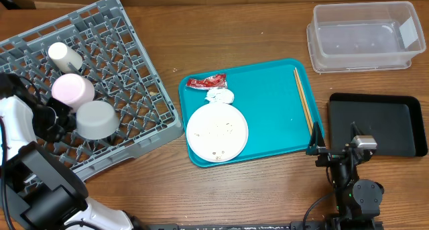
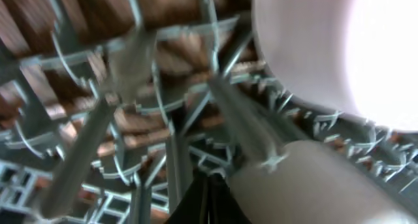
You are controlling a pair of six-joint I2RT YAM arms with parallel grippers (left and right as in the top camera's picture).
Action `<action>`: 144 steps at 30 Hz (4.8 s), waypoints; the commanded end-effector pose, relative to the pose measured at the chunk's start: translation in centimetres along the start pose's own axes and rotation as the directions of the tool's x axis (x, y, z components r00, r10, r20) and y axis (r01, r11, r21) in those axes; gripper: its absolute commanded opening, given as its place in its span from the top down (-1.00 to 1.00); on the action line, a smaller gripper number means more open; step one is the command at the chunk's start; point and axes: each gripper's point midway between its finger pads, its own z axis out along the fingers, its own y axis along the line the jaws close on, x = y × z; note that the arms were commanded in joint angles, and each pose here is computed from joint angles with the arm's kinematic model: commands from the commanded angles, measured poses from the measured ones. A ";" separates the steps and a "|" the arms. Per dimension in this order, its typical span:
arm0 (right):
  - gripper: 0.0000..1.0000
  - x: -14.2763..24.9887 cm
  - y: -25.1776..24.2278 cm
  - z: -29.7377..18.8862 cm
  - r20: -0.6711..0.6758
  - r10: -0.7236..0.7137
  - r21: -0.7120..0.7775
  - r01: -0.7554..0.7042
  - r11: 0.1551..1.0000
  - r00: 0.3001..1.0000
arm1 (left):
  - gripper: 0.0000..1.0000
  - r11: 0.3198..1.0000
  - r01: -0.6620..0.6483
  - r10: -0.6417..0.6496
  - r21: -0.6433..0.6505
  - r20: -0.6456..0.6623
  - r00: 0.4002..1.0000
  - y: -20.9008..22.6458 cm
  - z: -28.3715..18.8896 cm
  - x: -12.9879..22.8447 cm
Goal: Sort waste into correct bins and load items into the dishwasher
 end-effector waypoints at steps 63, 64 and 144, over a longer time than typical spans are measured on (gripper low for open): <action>-1.00 0.2 -0.1 0.0 0.004 0.004 0.000 -0.004 1.000 1.000 | 0.92 0.953 -0.303 0.303 0.011 -0.051 0.951 -8.8 -12.1 7.6; -0.99 0.2 -0.1 0.0 0.004 0.004 0.000 -0.004 1.000 1.000 | 0.92 0.941 -0.333 0.336 0.054 -0.050 0.941 -9.5 -12.5 8.3; -0.99 0.2 -0.1 0.0 0.004 0.004 0.000 -0.004 1.000 1.000 | 0.92 0.925 -0.294 0.305 -0.242 0.010 0.952 -5.3 -6.0 11.5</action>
